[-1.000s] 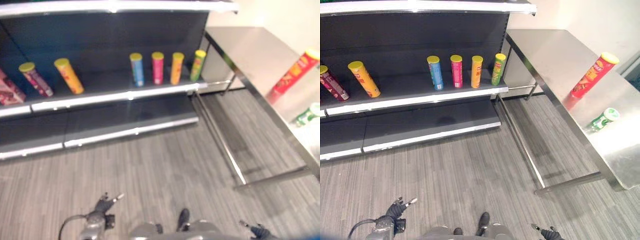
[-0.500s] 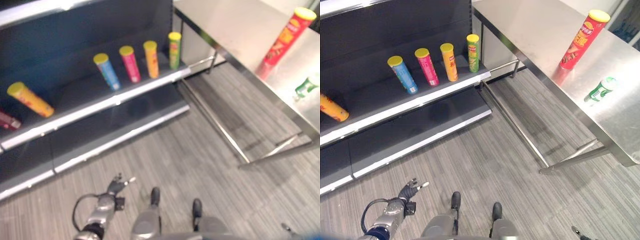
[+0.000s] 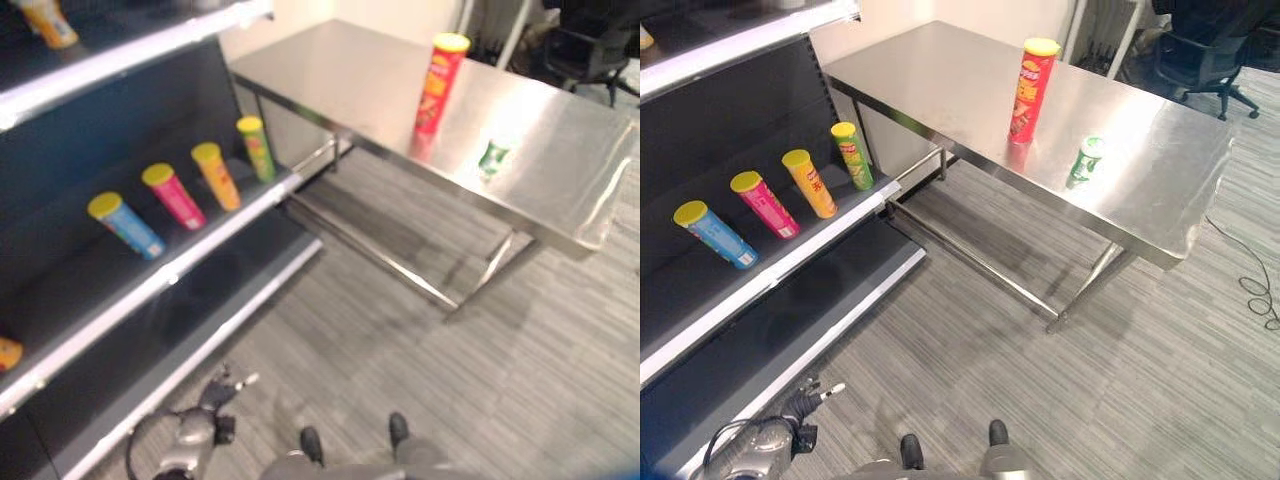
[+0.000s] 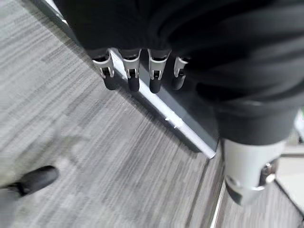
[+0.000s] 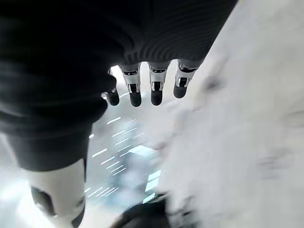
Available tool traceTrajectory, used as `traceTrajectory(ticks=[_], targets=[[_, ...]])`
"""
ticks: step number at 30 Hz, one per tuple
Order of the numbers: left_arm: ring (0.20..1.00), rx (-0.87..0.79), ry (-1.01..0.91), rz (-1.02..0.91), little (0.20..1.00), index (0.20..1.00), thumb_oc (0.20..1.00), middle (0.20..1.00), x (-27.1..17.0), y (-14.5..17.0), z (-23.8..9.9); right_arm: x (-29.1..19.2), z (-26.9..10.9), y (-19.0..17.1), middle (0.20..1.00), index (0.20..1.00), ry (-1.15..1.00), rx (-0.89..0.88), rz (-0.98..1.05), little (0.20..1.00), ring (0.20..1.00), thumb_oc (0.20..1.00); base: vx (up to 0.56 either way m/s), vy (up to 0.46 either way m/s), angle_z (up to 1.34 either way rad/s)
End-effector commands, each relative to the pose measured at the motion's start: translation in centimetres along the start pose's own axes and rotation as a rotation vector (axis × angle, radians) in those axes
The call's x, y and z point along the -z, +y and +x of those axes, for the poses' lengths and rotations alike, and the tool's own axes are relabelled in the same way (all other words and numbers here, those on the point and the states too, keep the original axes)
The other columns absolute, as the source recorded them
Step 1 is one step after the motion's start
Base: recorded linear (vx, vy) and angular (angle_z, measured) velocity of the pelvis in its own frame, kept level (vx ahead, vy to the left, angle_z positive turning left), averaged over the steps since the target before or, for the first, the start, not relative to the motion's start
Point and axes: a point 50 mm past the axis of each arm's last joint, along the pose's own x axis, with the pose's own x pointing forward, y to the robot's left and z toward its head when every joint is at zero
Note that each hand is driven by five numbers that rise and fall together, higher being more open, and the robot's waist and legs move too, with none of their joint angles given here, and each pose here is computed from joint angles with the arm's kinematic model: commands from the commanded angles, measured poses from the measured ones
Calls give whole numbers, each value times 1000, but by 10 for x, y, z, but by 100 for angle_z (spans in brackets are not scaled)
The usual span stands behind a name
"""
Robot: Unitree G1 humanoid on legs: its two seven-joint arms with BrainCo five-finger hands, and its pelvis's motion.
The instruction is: Put the goods on the table back onto the shelves and tidy them up.
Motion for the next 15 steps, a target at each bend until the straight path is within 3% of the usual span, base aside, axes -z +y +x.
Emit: traceTrajectory(ticks=[1, 10, 15], targets=[[1000, 35, -86, 70, 1000, 1000, 1000, 1000, -25, -2, 6, -32, 11, 15, 1000, 1000, -158, -6, -54, 1000, 1000, 1000, 20, 80, -10], [1000, 42, -145, 150, 1000, 1000, 1000, 1000, -47, 3, 9, -88, 23, 52, 1000, 1000, -331, -95, -29, 1000, 1000, 1000, 107, -94, 14], [1000, 3, -171, 184, 1000, 1000, 1000, 1000, -54, 19, 7, -122, 24, 76, 1000, 1000, -441, -183, -15, 1000, 1000, 1000, 379, -411, -6]])
